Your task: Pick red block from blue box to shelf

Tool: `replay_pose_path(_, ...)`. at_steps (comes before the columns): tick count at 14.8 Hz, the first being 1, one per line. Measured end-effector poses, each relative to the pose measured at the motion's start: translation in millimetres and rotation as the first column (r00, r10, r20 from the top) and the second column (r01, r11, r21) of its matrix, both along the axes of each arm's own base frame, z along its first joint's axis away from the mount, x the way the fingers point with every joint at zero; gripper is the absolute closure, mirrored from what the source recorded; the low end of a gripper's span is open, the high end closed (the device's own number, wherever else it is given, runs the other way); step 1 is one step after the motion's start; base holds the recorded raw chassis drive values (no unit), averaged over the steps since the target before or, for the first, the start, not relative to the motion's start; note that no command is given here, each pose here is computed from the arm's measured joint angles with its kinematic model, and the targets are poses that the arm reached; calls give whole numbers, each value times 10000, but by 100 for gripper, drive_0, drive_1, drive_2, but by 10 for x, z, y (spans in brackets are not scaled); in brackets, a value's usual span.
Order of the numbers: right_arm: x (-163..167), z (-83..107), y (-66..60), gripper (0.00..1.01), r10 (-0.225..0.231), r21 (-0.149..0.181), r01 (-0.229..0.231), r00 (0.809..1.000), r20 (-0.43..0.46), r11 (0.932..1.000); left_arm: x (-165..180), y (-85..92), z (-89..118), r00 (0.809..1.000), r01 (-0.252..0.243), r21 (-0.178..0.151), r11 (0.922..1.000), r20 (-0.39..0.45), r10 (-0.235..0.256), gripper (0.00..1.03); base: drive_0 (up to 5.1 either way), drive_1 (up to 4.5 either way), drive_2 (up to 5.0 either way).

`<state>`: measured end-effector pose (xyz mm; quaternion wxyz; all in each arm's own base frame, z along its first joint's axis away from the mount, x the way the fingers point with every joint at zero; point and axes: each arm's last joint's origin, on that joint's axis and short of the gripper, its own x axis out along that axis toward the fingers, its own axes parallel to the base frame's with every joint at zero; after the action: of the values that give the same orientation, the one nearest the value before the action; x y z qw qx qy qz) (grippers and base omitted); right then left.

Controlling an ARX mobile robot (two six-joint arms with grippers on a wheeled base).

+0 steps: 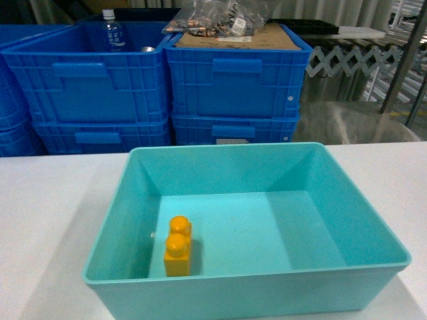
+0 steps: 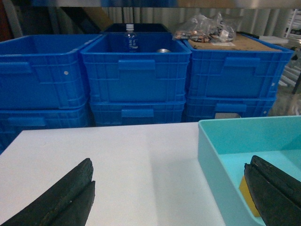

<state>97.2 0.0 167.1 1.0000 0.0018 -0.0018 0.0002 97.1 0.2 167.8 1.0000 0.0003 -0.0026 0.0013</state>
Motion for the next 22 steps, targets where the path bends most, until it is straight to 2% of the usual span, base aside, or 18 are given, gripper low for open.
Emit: replay_pose_path(22, 0, 0, 0, 72, 0, 0, 0, 10000, -4, 10000, 0, -1, -1, 10000, 11, 0, 10000, 0, -11, 5, -153, -153, -153)
